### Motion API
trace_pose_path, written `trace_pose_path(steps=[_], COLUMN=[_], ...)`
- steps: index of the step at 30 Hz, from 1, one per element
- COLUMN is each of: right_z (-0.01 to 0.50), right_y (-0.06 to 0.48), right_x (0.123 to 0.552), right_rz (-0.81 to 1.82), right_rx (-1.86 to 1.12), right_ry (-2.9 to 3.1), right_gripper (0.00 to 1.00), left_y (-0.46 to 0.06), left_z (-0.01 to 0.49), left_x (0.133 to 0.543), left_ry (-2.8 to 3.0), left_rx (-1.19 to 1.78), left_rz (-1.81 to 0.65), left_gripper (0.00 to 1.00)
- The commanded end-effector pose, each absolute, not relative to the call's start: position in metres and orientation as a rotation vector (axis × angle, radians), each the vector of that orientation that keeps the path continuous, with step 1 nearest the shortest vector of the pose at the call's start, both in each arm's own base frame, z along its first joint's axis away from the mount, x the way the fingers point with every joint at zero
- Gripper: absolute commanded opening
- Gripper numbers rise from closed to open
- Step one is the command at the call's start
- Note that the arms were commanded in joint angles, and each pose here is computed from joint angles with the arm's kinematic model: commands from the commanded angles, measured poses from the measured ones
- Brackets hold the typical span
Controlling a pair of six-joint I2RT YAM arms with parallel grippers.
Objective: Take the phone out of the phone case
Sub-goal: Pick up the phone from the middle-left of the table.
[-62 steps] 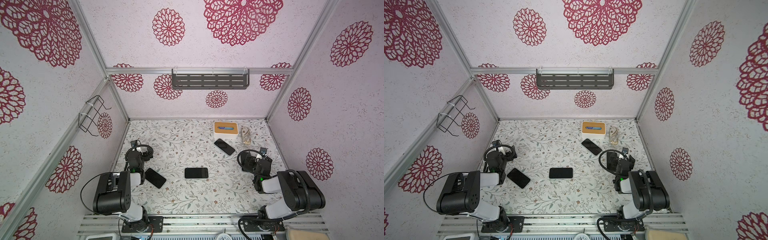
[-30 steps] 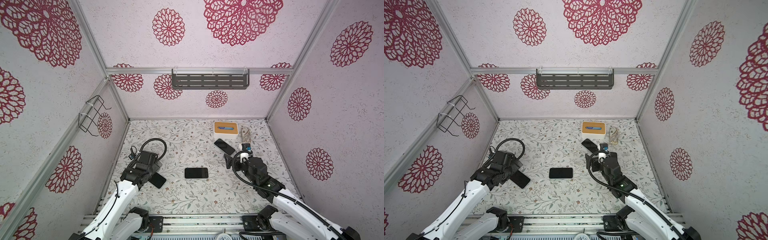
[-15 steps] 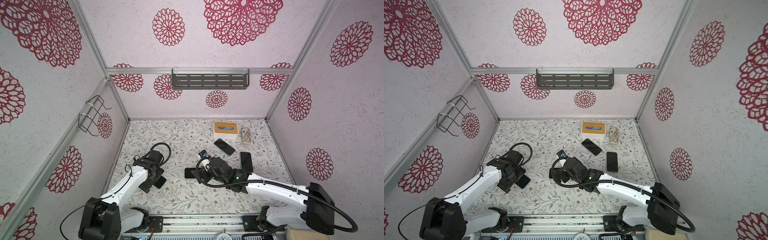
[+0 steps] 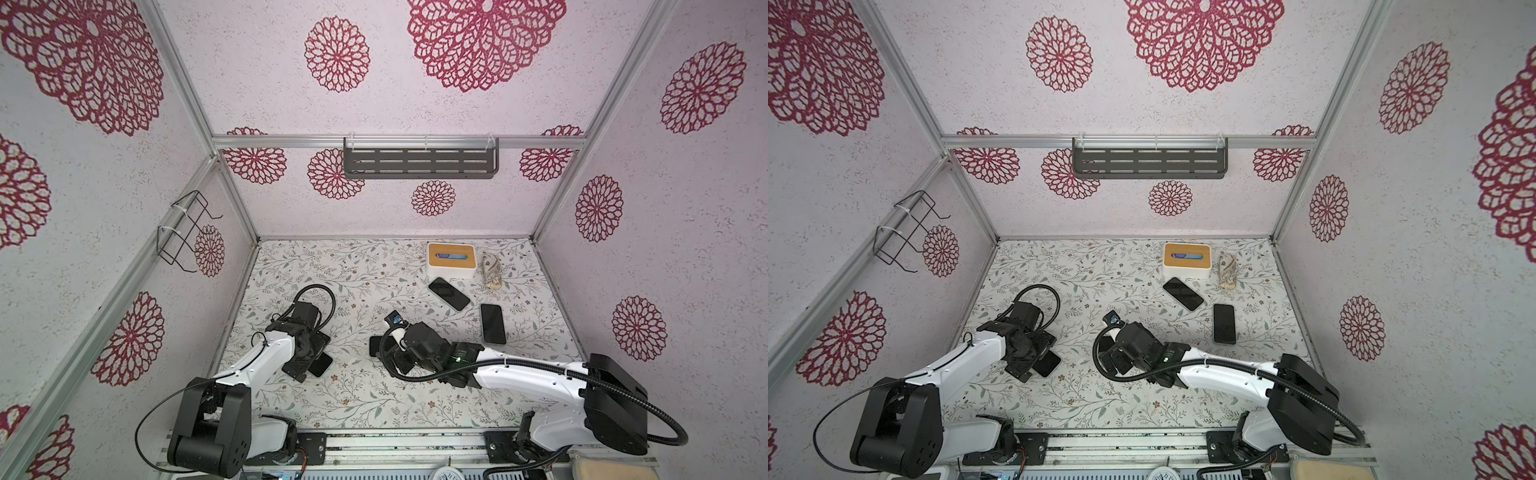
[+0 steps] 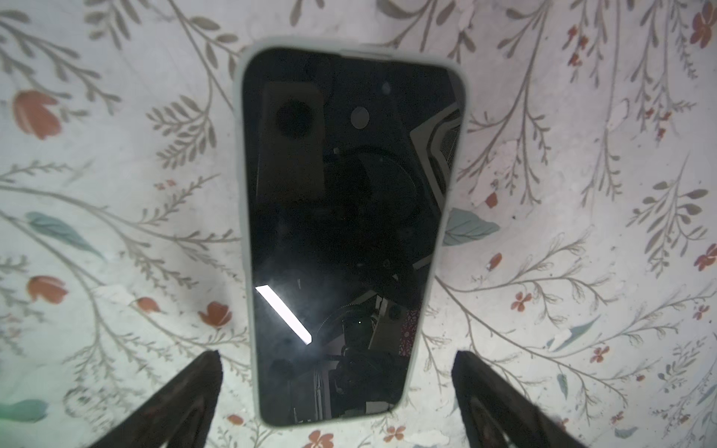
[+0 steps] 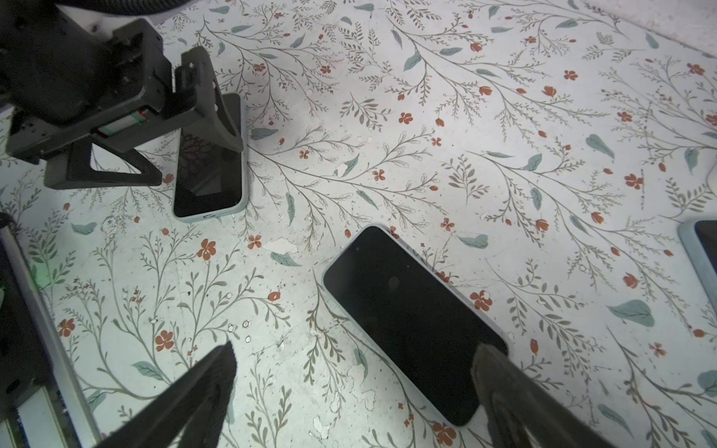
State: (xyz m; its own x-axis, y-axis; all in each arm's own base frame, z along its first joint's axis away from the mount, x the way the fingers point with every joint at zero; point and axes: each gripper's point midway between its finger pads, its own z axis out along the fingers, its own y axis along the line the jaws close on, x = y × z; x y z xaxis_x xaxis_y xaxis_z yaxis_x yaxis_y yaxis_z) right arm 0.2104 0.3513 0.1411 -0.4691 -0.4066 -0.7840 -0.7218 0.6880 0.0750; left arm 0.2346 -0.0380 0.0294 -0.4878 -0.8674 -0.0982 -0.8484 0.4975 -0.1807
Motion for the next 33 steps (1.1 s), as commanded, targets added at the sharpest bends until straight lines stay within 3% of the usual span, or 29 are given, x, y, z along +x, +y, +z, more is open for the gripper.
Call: trace_pose_path(steps=[1, 13, 20, 23, 33], right_z=[0.163, 0.160, 0.154, 0.151, 0.155], right_y=[0.362, 0.359, 0.364, 0.369, 0.390], right_x=[0.218, 0.224, 0.224, 0.221, 0.207], right_rz=[0.532, 0.487, 0.508, 0.550, 0.859], right_rx=[-0.813, -0.789, -0.799, -0.811, -0.781], right_ry=[2.057, 2.050, 2.051, 2.061, 2.075], right_gripper=[0.99, 0.99, 0.99, 0.99, 0.99], left_y=[-0.038, -0.033, -0.041, -0.045, -0.063], left_z=[0.024, 0.008, 0.002, 0.001, 0.027], left_x=[0.239, 0.235, 0.239, 0.242, 0.249], left_ry=[2.584, 2.653, 2.661, 2.661, 2.627], left_rx=[-1.472, -1.476, -1.444, -1.419, -1.282], left_rz=[-0.161, -0.032, -0.115, -0.153, -0.280], left_gripper=[0.97, 0.99, 0.68, 0.59, 0.53])
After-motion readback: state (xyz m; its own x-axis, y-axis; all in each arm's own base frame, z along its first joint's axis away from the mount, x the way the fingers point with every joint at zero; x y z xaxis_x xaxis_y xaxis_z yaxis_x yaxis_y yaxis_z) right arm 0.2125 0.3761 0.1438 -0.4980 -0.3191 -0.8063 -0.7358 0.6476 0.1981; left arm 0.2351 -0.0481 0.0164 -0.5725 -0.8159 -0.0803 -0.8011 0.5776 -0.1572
